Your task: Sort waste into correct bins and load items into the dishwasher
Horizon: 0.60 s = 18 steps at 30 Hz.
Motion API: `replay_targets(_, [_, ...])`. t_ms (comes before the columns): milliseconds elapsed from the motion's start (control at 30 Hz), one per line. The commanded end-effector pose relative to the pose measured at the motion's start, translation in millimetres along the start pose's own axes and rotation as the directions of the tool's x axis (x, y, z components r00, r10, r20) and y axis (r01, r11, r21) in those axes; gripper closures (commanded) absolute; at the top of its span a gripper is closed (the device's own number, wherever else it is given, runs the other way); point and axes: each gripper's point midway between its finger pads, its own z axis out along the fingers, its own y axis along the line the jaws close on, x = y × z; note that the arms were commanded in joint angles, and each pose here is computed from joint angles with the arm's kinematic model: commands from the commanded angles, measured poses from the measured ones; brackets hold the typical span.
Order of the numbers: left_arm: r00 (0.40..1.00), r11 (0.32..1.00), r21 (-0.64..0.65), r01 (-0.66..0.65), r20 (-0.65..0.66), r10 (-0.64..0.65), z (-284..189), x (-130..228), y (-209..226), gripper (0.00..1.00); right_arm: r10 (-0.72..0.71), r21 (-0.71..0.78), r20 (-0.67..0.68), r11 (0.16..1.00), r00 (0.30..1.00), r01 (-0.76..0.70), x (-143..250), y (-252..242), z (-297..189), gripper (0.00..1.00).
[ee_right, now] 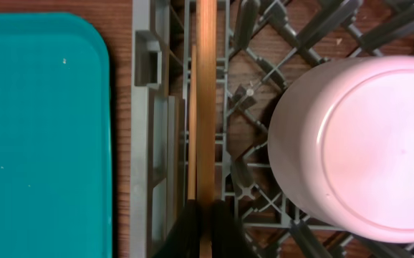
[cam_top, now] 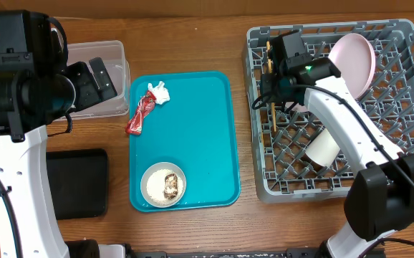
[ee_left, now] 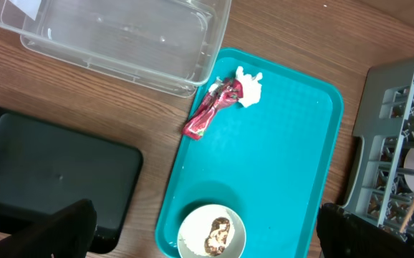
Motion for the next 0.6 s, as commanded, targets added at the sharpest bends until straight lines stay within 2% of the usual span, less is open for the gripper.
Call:
replay_targets(0, [1.000,1.000,-0.011,0.009,0.010,-0.008,0,-2,2,0.00,-0.016,-0.019,-0.006,1.000,1.000,0.015,6,10,11,0.96])
replay_targets(167, [1.000,1.000,-0.011,0.009,0.010,-0.008,0,-2,2,0.00,-0.039,-0.024,0.020,0.999,0.999,0.039,0,14,18,0.94])
replay_targets(200, [1.000,1.000,-0.011,0.009,0.010,-0.008,0,-2,2,0.00,-0.039,-0.029,0.022,0.999,0.999,0.040,0,15,18,0.86])
replay_targets(233, [1.000,1.000,-0.011,0.009,0.010,-0.008,0,-2,2,0.00,-0.039,-0.029,0.021,0.999,0.999,0.040,0,15,18,0.61])
replay_targets(267, [1.000,1.000,-0.011,0.009,0.010,-0.008,0,-2,2,0.00,-0.039,-0.027,0.021,0.999,0.999,0.040,0,15,18,0.50])
replay_targets(367, [1.000,1.000,-0.011,0.009,0.010,-0.008,0,-2,2,0.00,-0.038,-0.006,0.027,0.999,0.999,0.038,-2,11,16,0.43])
replay_targets(567, [1.000,1.000,-0.011,0.009,0.010,-0.008,0,-2,2,0.00,-0.032,-0.045,0.100,0.998,0.994,0.037,-24,20,-25,0.43])
